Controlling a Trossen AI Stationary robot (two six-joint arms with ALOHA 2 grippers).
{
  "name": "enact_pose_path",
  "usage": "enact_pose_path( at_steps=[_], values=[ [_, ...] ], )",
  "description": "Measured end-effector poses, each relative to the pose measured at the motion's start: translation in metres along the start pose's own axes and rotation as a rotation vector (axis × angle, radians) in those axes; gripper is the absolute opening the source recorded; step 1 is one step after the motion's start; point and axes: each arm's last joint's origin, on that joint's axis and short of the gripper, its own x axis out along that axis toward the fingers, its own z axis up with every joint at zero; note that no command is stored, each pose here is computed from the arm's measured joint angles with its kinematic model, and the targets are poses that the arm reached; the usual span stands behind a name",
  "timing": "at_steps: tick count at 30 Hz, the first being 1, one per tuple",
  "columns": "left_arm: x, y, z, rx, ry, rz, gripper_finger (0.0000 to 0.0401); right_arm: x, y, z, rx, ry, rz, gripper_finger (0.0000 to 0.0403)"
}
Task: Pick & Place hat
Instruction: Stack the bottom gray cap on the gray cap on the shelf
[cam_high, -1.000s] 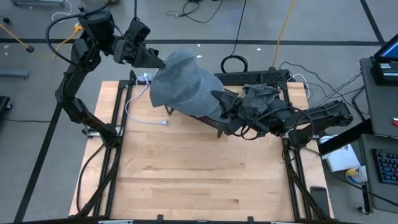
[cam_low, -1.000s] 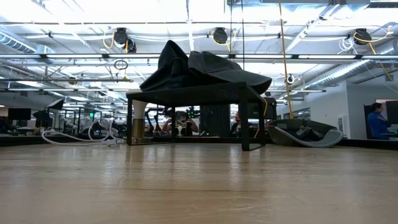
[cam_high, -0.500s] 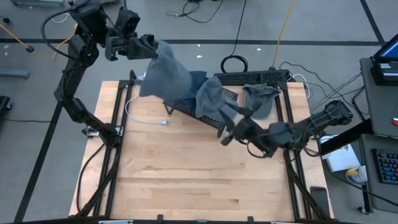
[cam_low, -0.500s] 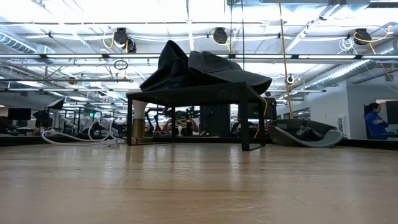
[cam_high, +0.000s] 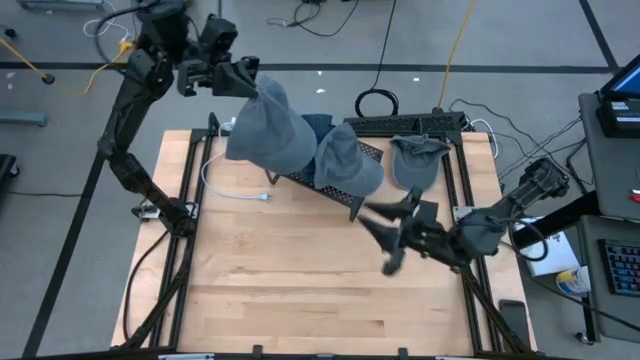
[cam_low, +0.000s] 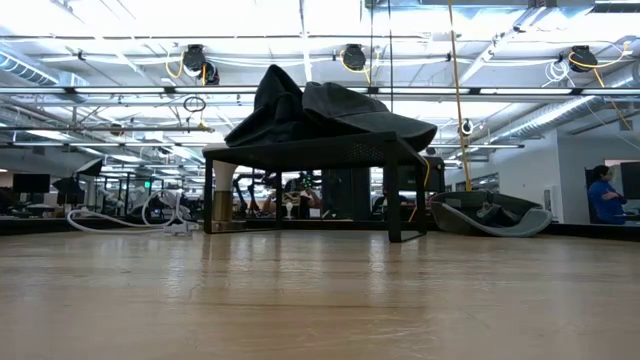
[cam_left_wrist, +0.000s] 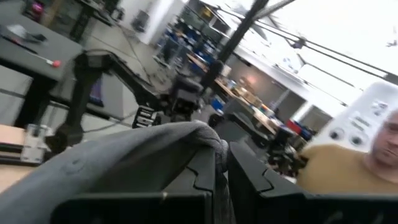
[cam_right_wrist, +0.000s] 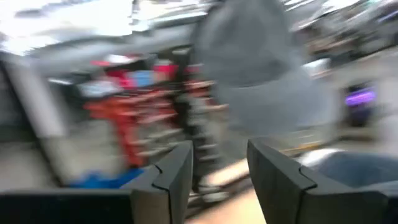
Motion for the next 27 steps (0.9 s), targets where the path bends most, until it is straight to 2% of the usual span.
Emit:
enact_pose_path(
  at_steps=[4, 7, 17, 27],
  values=[
    [0.008, 0.025, 0.001, -0.013, 0.018, -0.009, 0.0017, -0.007, 0.003, 0.006, 0.166, 0.028, 0.205, 0.0146],
    [0.017, 0.043, 0.002, -0.011, 0.027, -0.02, 0.0017, -0.01, 0.002, 0.011, 0.231, 0.037, 0.269, 0.0146],
    [0.052, 0.089, 0.002, 0.026, 0.049, -0.068, 0.0017, -0.019, 0.0, 0.021, 0.265, 0.03, 0.316, 0.0146],
    [0.107, 0.139, -0.014, -0.008, 0.092, -0.12, 0.0017, -0.022, -0.001, 0.025, 0.226, 0.017, 0.325, 0.0146]
  ],
)
